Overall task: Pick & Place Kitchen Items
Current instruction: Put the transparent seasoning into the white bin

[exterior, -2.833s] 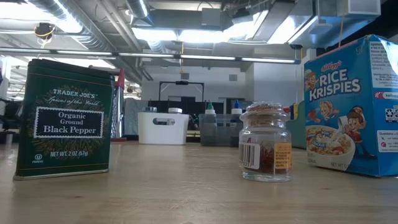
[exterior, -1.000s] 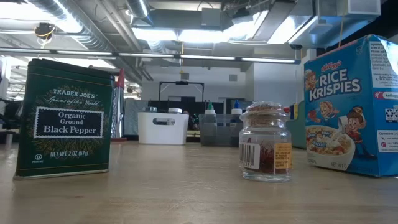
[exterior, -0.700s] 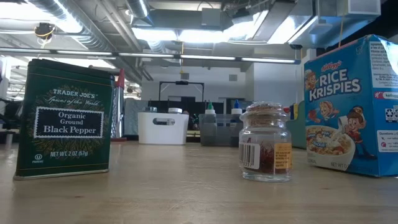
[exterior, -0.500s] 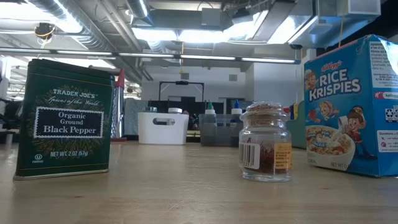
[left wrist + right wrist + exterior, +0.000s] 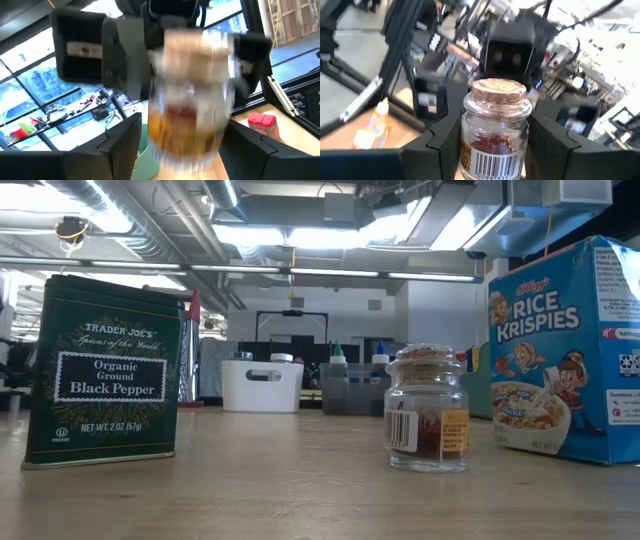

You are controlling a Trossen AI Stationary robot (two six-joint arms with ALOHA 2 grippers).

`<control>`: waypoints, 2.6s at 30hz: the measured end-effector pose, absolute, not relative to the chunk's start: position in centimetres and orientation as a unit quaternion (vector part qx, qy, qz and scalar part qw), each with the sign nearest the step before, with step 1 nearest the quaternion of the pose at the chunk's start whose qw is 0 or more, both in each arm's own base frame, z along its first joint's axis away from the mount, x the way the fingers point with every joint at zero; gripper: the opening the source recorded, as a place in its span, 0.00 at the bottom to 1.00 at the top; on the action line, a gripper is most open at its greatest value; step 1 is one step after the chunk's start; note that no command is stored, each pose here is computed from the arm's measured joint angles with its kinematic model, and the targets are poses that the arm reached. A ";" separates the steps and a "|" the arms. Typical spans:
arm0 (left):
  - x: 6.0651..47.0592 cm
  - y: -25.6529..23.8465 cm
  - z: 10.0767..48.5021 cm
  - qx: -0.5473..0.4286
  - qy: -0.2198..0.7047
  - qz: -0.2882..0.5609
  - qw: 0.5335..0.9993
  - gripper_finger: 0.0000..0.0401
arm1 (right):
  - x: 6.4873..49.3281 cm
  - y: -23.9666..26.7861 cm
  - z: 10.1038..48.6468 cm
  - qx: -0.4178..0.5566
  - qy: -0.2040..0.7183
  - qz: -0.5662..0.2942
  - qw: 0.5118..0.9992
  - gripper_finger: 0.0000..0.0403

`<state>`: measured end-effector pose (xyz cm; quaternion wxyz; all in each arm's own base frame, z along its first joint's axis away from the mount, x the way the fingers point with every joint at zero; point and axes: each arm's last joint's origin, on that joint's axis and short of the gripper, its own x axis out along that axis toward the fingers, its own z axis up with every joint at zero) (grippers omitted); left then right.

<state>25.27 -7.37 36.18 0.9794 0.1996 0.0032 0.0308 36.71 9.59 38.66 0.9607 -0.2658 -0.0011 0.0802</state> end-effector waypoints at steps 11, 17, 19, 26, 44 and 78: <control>25.1 -7.4 35.3 0.224 0.056 0.051 0.972 0.59 | 34.7 8.8 39.8 -0.244 0.044 0.032 0.968 0.47; 24.4 -7.6 34.4 0.321 0.132 0.162 0.924 0.59 | 33.3 7.7 39.4 -0.145 0.124 0.021 0.981 0.47; 24.2 -7.7 34.1 0.362 0.161 0.179 0.900 0.59 | 33.2 7.0 38.7 -0.108 0.161 0.010 0.981 0.47; 23.9 -8.3 33.7 0.441 0.182 0.137 0.868 0.58 | 33.6 4.8 36.4 0.014 0.264 0.064 0.962 0.47; 26.0 -8.8 32.9 0.508 0.150 -0.024 0.847 0.52 | 36.4 4.4 33.8 0.060 0.283 0.138 0.947 0.47; 29.0 -7.4 32.1 0.488 0.273 -0.125 0.820 0.52 | 38.8 4.0 30.5 0.089 0.316 0.181 0.927 0.47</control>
